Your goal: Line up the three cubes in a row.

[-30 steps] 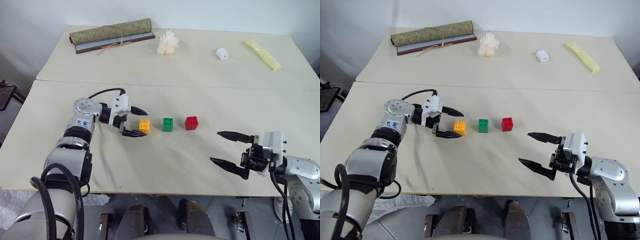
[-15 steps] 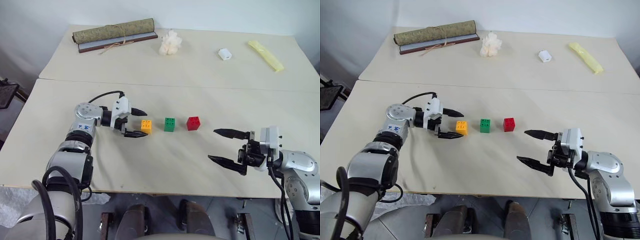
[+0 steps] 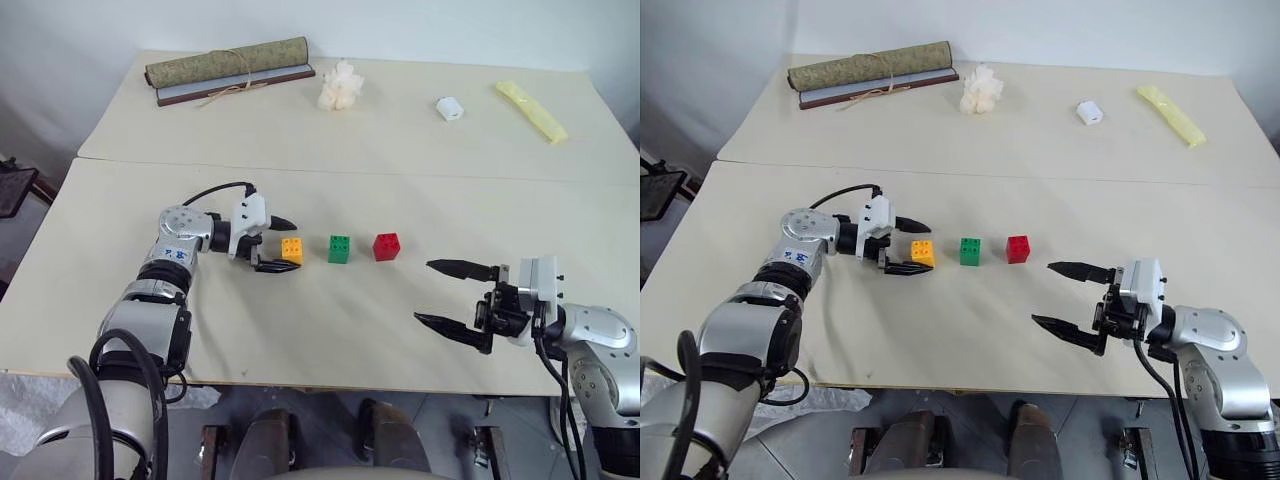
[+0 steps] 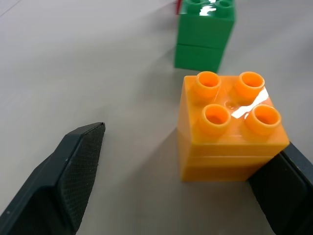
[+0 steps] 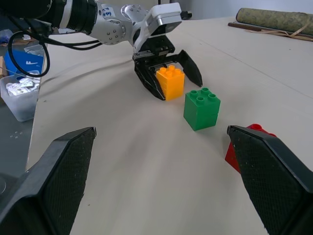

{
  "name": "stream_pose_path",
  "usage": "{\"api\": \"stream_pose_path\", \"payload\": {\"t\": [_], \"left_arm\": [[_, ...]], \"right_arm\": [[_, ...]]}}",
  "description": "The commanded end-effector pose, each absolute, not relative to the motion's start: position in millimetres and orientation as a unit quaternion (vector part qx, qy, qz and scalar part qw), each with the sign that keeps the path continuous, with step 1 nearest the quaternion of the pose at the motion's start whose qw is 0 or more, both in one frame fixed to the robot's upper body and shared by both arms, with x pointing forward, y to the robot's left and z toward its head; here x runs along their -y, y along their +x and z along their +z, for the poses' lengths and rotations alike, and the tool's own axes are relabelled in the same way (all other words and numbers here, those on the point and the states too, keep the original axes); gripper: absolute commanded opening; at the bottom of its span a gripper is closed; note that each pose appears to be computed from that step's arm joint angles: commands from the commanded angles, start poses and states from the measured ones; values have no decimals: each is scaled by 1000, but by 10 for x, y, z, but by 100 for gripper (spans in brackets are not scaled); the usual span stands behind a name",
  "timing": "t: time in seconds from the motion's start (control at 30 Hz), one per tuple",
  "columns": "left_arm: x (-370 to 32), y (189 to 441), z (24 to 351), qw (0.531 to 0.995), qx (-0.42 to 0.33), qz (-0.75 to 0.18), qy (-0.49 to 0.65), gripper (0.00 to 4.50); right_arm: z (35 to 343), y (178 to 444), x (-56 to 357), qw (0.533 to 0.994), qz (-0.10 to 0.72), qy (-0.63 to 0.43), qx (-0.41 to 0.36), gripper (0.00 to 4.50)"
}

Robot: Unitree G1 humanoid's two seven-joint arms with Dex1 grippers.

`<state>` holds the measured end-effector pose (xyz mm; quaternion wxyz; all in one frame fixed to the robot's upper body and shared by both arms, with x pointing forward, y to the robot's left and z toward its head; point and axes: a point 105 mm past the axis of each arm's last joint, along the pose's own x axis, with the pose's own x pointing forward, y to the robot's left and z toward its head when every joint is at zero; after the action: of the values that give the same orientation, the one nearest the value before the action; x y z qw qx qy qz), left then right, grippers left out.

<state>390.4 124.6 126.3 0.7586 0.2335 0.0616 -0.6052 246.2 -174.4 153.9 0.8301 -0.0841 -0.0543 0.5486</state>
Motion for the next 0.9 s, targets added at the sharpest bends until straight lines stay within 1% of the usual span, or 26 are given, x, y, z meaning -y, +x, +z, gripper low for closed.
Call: {"api": "stream_pose_path", "payload": {"t": [0.03, 0.23, 0.4, 0.53, 0.67, 0.73, 0.83, 0.9], "left_arm": [[-1266, 3957, 1367, 764, -55, -594, 245, 448], [-1275, 3949, 1353, 764, -56, -595, 243, 448], [-1413, 3908, 1356, 763, -62, -597, 239, 448], [-1552, 3826, 1432, 754, -49, -613, 231, 448], [-1743, 3638, 1538, 729, -23, -650, 215, 448], [-1978, 3498, 1637, 742, 3, -638, 206, 448], [-2318, 3206, 1682, 771, 10, -606, 196, 448], [-2430, 3115, 1707, 793, 11, -580, 186, 448]], "right_arm": [[1615, 2420, 1727, 828, 549, -91, 67, 450], [1595, 2395, 1711, 829, 549, -88, 65, 450], [1592, 2417, 1715, 826, 554, -87, 63, 450], [1581, 2436, 1731, 821, 561, -86, 59, 450], [1554, 2473, 1827, 814, 572, -87, 46, 450], [1569, 2547, 1938, 810, 579, -86, 35, 450], [1623, 2702, 2080, 807, 584, -84, 31, 450], [1633, 2763, 2127, 802, 590, -88, 31, 450]]}}
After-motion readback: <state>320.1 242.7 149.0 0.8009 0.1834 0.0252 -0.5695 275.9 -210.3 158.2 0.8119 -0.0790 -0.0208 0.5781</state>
